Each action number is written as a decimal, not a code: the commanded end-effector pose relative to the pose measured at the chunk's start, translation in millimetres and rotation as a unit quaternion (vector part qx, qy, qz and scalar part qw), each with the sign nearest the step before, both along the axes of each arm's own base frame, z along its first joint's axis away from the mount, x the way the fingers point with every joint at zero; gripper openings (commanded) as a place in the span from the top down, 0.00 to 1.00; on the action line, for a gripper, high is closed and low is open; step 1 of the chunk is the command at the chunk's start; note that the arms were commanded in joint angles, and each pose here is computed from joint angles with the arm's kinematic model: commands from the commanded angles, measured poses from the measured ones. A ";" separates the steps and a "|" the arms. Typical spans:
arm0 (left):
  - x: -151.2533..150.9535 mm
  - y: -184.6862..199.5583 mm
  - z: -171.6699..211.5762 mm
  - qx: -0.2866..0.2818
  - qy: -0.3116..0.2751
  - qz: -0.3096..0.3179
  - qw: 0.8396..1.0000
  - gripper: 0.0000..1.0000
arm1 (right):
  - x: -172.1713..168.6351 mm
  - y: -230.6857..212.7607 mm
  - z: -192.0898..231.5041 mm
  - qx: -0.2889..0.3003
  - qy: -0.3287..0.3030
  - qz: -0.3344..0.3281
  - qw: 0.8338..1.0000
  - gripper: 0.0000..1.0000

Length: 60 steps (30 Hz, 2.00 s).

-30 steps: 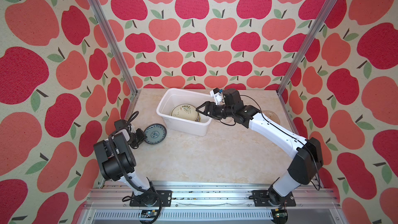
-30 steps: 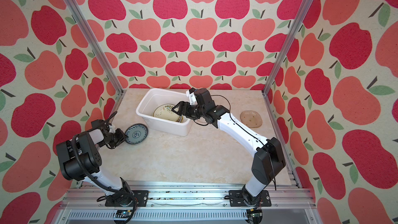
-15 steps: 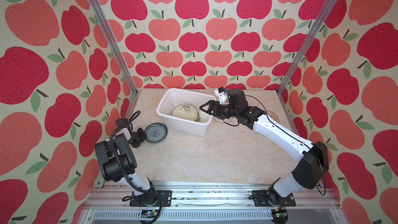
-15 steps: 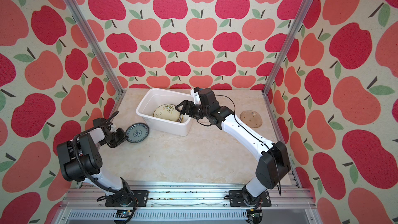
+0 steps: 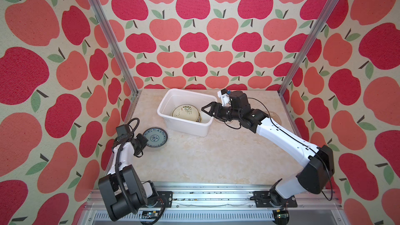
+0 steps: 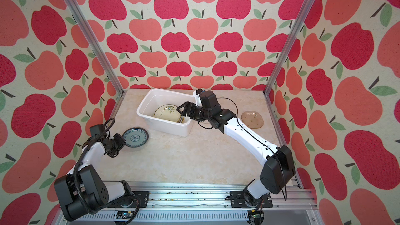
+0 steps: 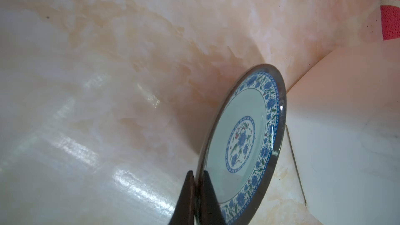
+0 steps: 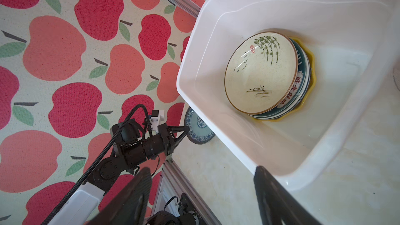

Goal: Place the plates into the plastic bin on the countertop
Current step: 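Grip the blue floral plate rim with the left gripper and tilt it up, then lift the blue plate toward the bin with the left gripper while the right gripper waits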

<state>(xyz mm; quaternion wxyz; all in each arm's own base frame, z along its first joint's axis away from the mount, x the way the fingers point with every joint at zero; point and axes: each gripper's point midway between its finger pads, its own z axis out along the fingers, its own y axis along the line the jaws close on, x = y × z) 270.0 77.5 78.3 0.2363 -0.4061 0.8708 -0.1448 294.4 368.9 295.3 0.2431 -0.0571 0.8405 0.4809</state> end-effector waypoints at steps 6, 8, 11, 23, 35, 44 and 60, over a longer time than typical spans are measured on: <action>-17.8 -0.3 23.3 -0.024 -0.023 0.098 0.995 1.00 | -17.9 2.5 15.7 -0.010 -0.002 0.000 1.000 0.22; -18.7 -1.8 30.9 -0.028 -0.024 0.104 0.994 1.00 | -20.3 4.4 16.4 -0.009 0.000 0.002 1.000 0.22; -21.3 -0.7 45.8 -0.028 -0.034 0.122 0.991 1.00 | -23.7 8.6 18.0 -0.006 0.001 0.007 1.000 0.23; -12.4 -3.9 129.7 -0.032 -0.147 0.145 0.978 1.00 | -40.9 14.9 30.2 0.003 0.000 0.028 1.000 0.24; 9.9 -42.5 199.4 -0.048 -0.210 0.057 0.975 1.00 | -29.2 -6.5 75.8 0.027 -0.021 0.086 0.996 0.24; 25.7 -99.9 226.8 -0.084 -0.222 -0.069 0.969 1.00 | -21.4 -20.3 82.6 0.055 0.002 0.104 0.993 0.26; 25.7 -198.9 242.0 -0.178 -0.205 -0.268 0.925 1.00 | -21.0 -28.0 47.1 0.006 0.041 0.127 0.991 0.30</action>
